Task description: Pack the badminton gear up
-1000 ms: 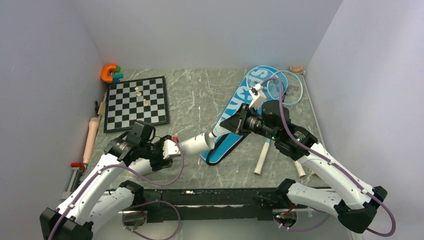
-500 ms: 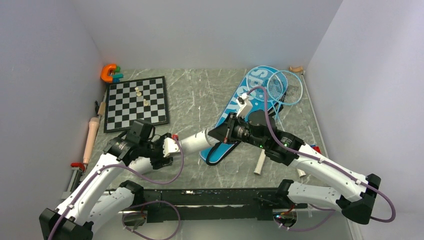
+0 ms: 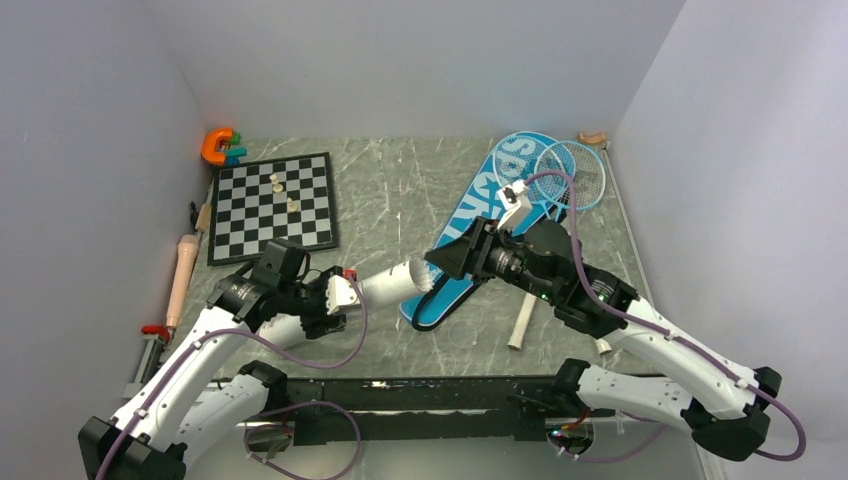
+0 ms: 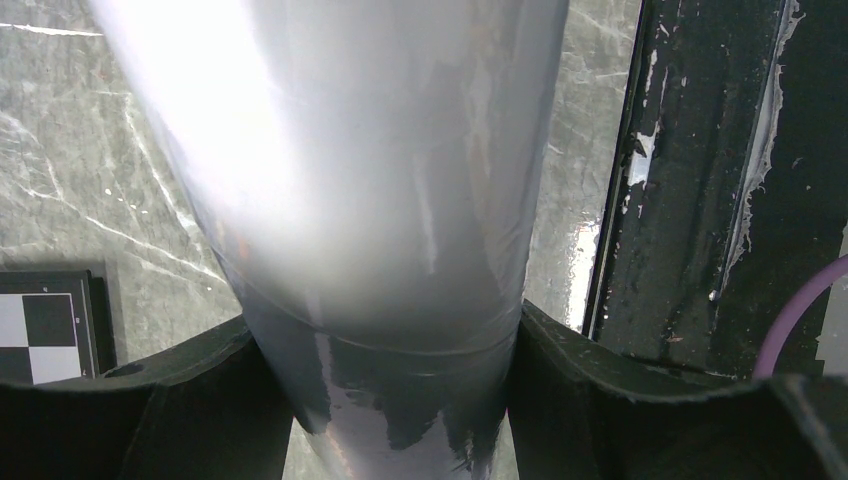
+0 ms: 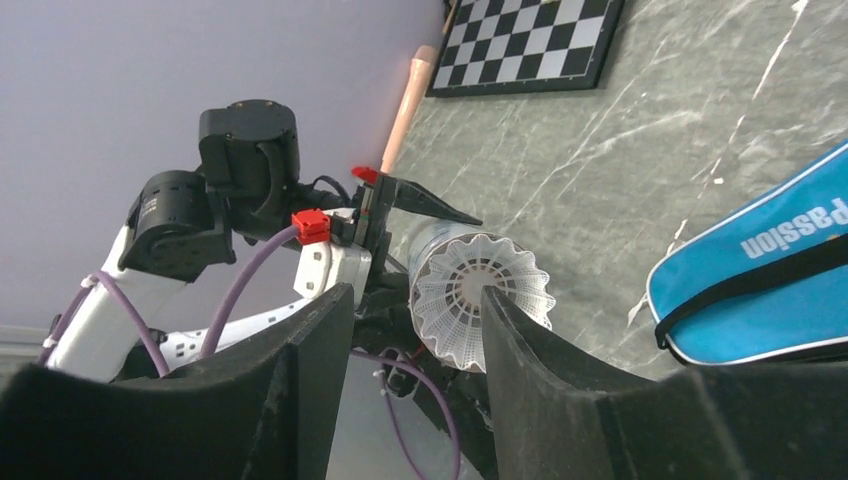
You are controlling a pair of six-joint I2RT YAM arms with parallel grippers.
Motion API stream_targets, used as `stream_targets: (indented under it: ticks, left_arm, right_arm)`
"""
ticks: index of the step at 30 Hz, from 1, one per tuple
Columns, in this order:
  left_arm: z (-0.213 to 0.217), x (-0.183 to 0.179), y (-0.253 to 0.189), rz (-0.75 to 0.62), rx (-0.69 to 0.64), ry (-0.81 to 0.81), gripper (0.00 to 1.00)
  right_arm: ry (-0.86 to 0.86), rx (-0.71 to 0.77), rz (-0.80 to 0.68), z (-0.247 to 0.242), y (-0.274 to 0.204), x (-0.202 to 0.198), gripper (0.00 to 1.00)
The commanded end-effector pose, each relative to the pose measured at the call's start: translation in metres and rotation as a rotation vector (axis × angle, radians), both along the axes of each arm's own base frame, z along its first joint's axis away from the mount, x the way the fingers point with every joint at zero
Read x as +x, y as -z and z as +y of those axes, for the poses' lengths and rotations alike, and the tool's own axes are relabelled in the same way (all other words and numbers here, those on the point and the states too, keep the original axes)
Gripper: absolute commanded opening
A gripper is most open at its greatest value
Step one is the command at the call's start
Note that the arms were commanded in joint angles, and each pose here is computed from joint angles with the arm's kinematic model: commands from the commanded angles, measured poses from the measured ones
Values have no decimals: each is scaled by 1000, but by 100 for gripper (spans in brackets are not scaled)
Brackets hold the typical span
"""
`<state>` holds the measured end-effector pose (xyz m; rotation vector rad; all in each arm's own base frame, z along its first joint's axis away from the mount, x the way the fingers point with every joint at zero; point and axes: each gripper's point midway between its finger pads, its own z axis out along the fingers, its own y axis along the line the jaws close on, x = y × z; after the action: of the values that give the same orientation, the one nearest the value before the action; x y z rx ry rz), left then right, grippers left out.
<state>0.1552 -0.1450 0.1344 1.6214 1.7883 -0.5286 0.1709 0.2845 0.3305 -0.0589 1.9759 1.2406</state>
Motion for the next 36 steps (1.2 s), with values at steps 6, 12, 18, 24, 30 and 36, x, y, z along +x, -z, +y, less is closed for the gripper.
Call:
stream_targets:
  ticks: [6,12,18,24,30,36]
  left_arm:
    - [-12,3,-25,-59,-72,42,9]
    - [-13,4,-28,-62,-74,44,9]
    - [-13,4,-29,-67,-76,48,9]
    - [-14,4,-32,-71,-81,59,9]
    - [-15,3,-34,-68,-84,62,9]
    - [-15,2,-35,-62,-89,62,9]
  right_arm:
    - [65,-191,21,-20,36,13,65]
    - [19,-239,47,-7,58,15,69]
    - [15,-260,66,-4,72,16,61]
    - [-13,-270,93,2,86,14,49]
    - [-66,-257,95,17,86,14,47]
    - [-115,-232,102,31,88,12,49]
